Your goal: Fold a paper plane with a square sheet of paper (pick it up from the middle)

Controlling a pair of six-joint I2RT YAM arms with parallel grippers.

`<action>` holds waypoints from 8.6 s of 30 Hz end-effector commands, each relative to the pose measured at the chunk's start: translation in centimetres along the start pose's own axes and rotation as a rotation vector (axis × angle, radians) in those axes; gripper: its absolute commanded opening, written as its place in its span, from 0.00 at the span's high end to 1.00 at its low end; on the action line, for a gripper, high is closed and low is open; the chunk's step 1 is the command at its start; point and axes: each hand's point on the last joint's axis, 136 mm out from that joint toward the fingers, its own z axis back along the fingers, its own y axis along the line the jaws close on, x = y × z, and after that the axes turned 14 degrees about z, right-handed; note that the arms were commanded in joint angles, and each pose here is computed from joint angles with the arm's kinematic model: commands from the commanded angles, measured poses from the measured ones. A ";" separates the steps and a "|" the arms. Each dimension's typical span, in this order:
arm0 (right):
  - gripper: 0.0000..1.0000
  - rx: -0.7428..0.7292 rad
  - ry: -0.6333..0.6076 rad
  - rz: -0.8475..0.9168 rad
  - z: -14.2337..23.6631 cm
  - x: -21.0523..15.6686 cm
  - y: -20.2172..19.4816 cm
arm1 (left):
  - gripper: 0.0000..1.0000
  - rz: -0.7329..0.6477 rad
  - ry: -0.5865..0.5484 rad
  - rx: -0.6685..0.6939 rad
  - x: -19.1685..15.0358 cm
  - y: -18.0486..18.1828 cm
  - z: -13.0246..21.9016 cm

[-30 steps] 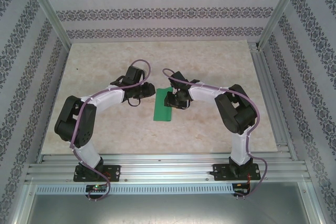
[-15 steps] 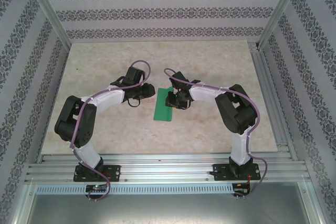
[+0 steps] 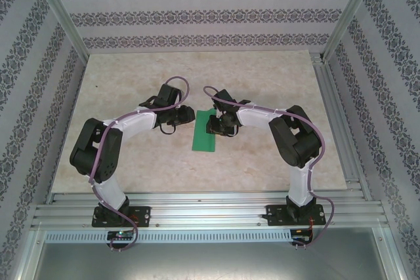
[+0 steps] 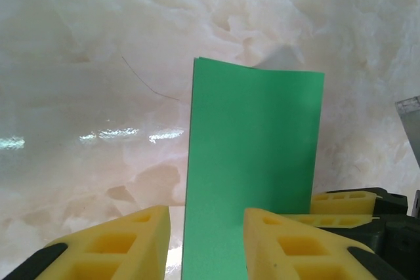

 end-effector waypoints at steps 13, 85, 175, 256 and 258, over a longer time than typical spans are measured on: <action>0.74 -0.133 0.090 -0.033 -1.2 -2.6 -4.5 | 0.64 -0.011 0.036 0.002 -0.4 0.6 -0.7; 0.56 0.146 -0.202 -0.039 6.2 3.0 0.9 | 0.93 -0.044 0.277 0.168 -6.8 5.0 -6.3; 0.87 0.293 -0.031 -0.027 1.2 -7.2 6.2 | 0.96 0.015 0.242 0.231 -7.0 7.1 -6.8; 0.88 0.041 -0.308 -0.294 0.6 7.4 -8.8 | 0.97 -0.004 0.262 0.238 -7.3 7.2 -6.4; 0.88 0.045 -0.296 -0.297 0.3 7.2 -8.8 | 0.97 -0.006 0.260 0.235 -7.3 7.1 -6.3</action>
